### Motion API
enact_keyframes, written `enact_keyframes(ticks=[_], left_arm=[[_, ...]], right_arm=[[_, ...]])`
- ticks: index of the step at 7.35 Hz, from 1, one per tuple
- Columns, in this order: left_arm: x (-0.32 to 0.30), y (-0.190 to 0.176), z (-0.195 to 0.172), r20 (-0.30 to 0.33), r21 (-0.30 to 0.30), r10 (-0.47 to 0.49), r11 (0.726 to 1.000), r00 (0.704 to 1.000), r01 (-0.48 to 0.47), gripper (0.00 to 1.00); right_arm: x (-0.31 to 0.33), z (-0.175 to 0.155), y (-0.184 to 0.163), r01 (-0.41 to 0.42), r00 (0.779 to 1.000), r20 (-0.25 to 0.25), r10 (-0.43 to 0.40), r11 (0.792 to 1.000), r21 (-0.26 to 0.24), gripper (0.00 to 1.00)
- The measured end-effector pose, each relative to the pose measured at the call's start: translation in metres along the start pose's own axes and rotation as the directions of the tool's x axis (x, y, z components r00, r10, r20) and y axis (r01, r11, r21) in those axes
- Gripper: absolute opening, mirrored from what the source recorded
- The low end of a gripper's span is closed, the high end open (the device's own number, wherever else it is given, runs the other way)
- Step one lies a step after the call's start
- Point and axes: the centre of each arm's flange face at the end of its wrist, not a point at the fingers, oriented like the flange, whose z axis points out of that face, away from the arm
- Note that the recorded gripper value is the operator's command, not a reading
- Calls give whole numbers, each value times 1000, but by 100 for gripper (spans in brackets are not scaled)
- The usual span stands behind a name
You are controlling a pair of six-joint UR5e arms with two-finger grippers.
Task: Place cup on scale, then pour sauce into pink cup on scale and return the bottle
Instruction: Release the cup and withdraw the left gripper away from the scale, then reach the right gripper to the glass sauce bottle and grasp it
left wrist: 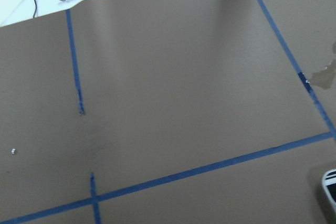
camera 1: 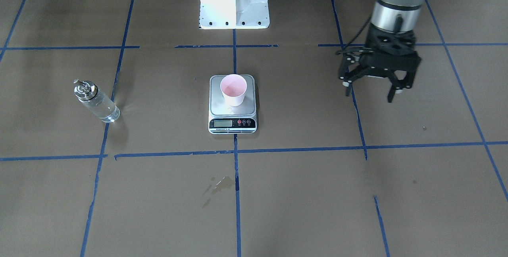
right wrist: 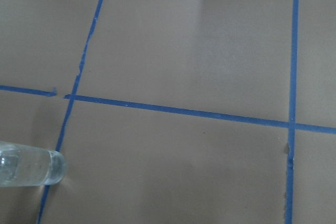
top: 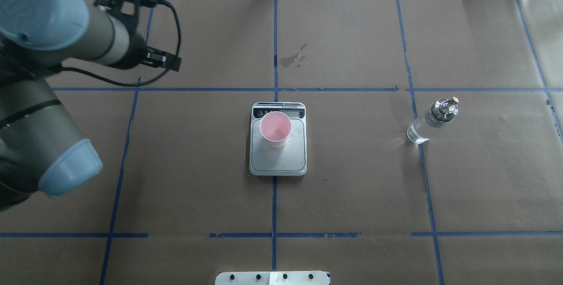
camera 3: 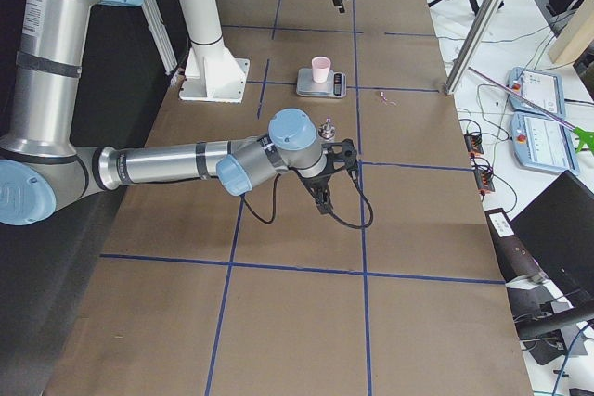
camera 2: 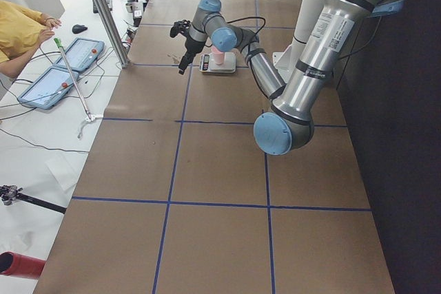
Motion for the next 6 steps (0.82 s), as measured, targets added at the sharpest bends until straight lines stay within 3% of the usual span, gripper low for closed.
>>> enact_keyframes(ticks=[2,3,5,6], left_arm=[[-97,20,19,32,-111,-86,990,996,89,100],[-160,28,27,11,-181,-148,972,989,148,100],[-288,70,16,-44,-241,-135,963,990,120,100],[-336,99,7,-35,-250,-159,957,987,146,100]], right_arm=[[-56,-5,9,-40,998,50,41,999,-20,100],[-84,-5,16,-59,996,67,61,998,-36,100],[-126,12,32,-81,996,40,83,995,-54,100],[-141,21,44,-87,996,14,88,995,-53,100]])
